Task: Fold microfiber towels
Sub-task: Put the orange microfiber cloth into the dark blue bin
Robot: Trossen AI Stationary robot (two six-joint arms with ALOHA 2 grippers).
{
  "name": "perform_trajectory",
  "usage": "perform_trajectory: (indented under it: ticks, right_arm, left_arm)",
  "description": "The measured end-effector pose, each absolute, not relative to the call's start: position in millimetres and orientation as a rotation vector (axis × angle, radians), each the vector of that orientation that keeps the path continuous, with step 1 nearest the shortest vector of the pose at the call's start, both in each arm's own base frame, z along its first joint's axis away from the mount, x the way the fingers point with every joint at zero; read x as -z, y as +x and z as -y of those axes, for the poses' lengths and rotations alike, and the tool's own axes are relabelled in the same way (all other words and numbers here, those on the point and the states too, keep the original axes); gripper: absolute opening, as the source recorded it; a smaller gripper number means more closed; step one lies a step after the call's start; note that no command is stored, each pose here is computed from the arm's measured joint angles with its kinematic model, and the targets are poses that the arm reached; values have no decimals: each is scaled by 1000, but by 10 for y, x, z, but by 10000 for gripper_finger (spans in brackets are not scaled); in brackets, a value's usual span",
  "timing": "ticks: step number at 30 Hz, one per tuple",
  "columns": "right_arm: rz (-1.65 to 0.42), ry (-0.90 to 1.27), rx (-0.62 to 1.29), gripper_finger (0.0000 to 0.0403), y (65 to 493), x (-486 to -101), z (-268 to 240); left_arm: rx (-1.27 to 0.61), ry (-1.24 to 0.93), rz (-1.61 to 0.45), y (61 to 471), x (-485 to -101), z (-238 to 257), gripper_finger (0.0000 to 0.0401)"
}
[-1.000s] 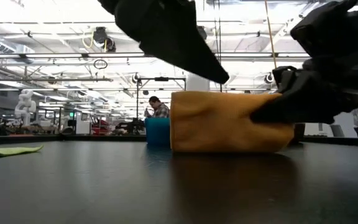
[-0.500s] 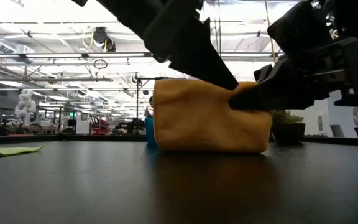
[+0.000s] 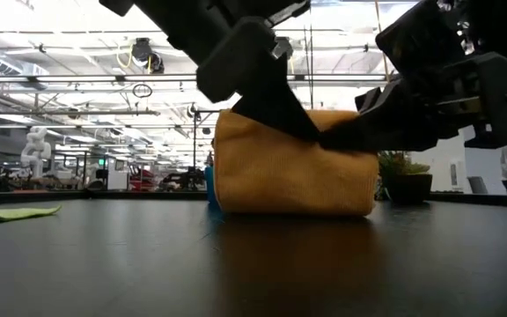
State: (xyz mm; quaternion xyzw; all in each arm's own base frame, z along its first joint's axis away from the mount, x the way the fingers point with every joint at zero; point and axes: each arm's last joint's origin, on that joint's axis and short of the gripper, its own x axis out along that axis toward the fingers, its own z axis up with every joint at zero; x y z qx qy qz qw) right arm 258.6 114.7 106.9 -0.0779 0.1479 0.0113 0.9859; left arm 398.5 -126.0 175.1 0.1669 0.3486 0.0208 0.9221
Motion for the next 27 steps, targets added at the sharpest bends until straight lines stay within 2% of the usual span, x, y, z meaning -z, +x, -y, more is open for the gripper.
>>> perform_trajectory:
  ticks: [4, 9, 10, 15, 20, 27]
  right_arm:
    - [-289, -166, -25, 4, 2588, -1077, -1149]
    - [-291, -208, -60, 23, 2588, -1075, -1155]
    - [-291, -216, -81, 30, 2587, -1074, -1161]
    - [-342, -228, -109, 86, 2570, -1027, -1161]
    - [-428, -240, -101, 162, 2542, -946, -1131]
    - [-436, -332, 45, 233, 2572, -930, -1014]
  left_arm:
    - [-27, 358, -747, 3977, -1731, 1228, 110]
    - [-12, 402, -744, 3978, -1733, 1232, 19]
    - [-10, 403, -743, 3979, -1733, 1232, 12]
    - [-20, 407, -755, 3952, -1792, 1190, 6]
    - [-52, 385, -700, 3853, -2122, 1149, 5]
    - [-70, 372, -648, 3681, -2508, 1086, 3]
